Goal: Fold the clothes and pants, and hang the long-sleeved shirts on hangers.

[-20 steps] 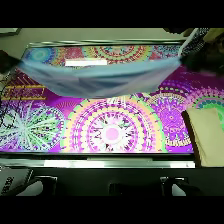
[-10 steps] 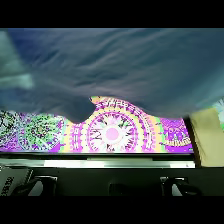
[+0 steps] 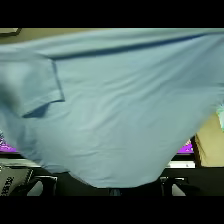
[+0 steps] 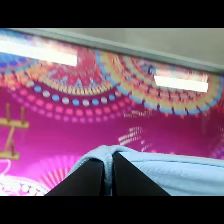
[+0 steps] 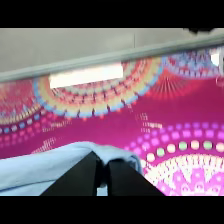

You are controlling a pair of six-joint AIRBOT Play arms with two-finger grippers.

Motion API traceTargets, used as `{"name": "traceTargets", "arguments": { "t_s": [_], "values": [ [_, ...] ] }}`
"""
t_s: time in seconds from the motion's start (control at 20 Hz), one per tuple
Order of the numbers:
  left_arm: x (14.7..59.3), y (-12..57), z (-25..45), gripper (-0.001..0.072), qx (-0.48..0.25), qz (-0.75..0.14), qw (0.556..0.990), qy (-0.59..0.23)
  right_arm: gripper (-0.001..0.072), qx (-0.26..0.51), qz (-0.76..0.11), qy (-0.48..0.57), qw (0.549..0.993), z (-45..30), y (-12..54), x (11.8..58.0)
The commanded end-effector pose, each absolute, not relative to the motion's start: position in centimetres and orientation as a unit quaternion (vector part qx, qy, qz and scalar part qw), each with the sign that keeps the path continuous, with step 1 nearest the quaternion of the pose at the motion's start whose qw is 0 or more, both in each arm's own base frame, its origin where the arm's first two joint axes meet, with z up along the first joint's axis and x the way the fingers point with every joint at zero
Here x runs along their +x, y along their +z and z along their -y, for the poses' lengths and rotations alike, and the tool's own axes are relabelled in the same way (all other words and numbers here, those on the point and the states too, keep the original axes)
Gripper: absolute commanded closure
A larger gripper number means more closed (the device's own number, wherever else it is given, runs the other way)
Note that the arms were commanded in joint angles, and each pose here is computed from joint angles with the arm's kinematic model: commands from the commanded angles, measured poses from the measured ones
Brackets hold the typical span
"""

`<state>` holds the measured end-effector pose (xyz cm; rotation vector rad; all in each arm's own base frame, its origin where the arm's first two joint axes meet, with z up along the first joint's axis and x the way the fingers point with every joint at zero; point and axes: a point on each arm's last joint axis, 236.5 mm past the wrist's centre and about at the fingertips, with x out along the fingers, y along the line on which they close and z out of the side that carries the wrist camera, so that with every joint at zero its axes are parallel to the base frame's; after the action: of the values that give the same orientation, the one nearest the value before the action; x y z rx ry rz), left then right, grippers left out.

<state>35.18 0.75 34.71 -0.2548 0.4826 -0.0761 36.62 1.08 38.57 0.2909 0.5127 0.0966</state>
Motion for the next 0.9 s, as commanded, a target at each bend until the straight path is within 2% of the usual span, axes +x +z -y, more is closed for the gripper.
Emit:
{"name": "traceTargets", "arguments": {
  "t_s": [0.0,0.2,0.35,0.5,0.65,0.85],
  "values": [
    [42.2,22.3,0.9,0.0694,-0.133,-0.356,0.921,-0.086,0.067,0.173,-0.43,0.047,0.885,-0.5,24.9,44.0],
    [50.6,10.5,2.6,0.0693,-0.151,-0.418,0.891,-0.089,0.067,0.213,-0.511,0.026,0.832,0.8,11.1,51.4],
    [55.7,4.8,3.6,0.0693,-0.154,-0.417,0.892,-0.081,0.0671,0.237,-0.494,0.01,0.837,1.7,5.4,56.2],
    [59.6,2.9,3.3,0.0693,-0.155,-0.389,0.905,-0.068,0.0671,0.248,-0.45,-0.005,0.858,2.8,3.6,59.6],
    [60.6,1.7,2.7,0.0692,-0.155,-0.394,0.904,-0.065,0.067,0.247,-0.438,-0.011,0.864,3.3,3.2,60.4],
    [57.6,-0.5,2.2,0.0692,-0.144,-0.463,0.871,-0.083,0.067,0.219,-0.513,-0.016,0.83,3.2,0.9,57.0]
  ]
}}
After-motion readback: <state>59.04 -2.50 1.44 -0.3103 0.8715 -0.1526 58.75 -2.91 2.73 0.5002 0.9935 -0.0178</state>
